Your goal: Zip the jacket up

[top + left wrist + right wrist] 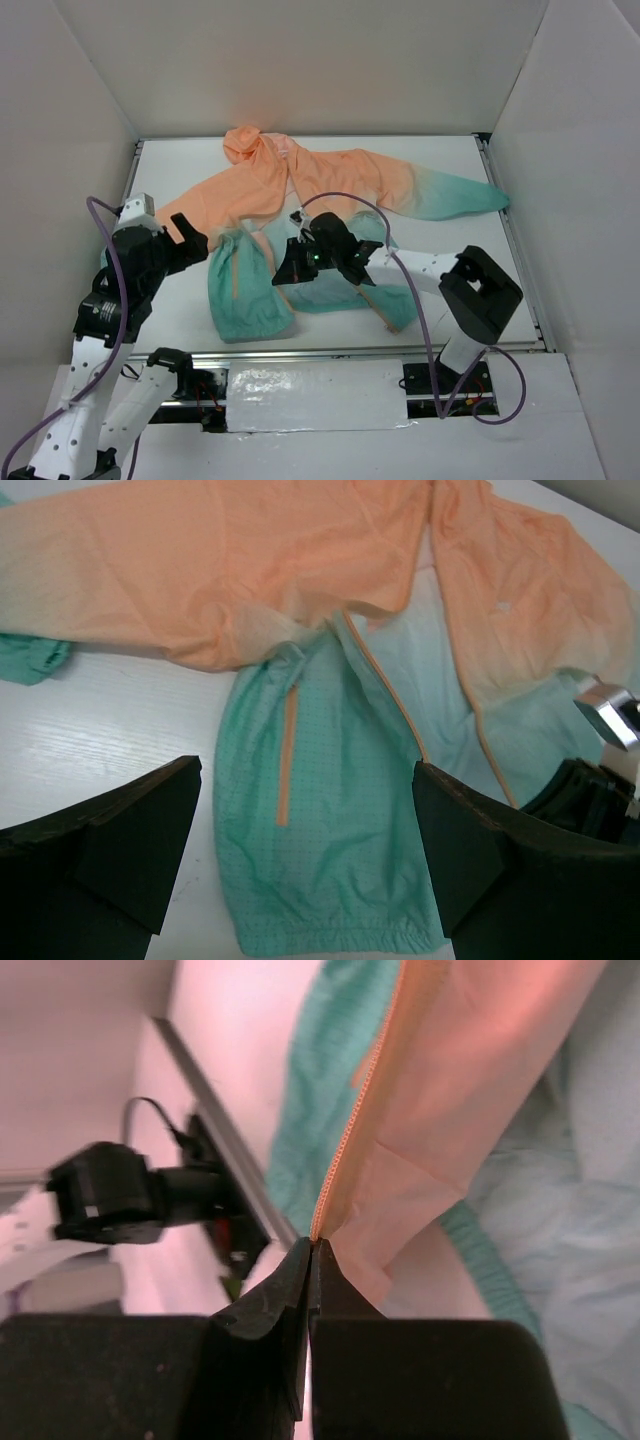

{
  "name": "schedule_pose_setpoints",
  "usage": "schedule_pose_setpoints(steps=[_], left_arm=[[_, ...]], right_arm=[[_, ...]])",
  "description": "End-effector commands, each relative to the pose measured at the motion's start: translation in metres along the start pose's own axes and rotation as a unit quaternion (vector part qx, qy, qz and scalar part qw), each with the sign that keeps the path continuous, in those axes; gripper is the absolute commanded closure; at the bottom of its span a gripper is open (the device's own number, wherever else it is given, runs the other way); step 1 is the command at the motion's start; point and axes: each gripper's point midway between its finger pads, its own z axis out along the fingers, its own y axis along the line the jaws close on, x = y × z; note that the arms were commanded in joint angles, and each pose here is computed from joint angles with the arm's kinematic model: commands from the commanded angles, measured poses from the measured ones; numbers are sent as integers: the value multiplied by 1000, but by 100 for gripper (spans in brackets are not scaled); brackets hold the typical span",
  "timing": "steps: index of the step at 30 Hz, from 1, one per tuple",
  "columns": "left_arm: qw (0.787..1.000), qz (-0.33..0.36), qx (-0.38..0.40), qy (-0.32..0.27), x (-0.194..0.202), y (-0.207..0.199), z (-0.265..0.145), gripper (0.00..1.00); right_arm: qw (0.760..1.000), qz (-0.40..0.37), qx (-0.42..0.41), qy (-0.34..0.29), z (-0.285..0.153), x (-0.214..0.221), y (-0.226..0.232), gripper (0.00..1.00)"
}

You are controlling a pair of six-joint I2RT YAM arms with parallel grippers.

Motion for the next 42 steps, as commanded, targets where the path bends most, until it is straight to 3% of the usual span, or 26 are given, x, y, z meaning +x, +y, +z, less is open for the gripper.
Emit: schedule_pose_setpoints(steps=[1,5,8,12,14,19,25,29,42], left_arm=[[994,-9,105,13,9,-33,-10,1],[980,-46,184,67,40,-56,-22,1],[985,-45,154,70,46,-43,-19,1],[988,-28,140,60,37,-38,-28,0],[988,-24,143,53,32,-39,-30,1],[988,-15,142,62,32,-41,-23,1],[987,-14,145,62,34,-42,-22,1],[987,-14,148,62,35,-42,-22,1],[987,-16,147,60,34,-42,-23,1]], right_arm=[[992,28,-96,-73,-20,-31,49,100],[989,52,-82,-110,-27,-41,45,100],[994,60,-34,-88,-9,-33,18,100],[994,84,-45,-57,6,4,-10,100],[994,92,-54,-32,11,29,-23,90],[995,77,-61,-21,18,49,-42,82],[994,75,-81,-26,4,57,-51,56],[993,72,-95,-20,-4,59,-48,49],[991,83,-96,31,-4,90,-41,50]])
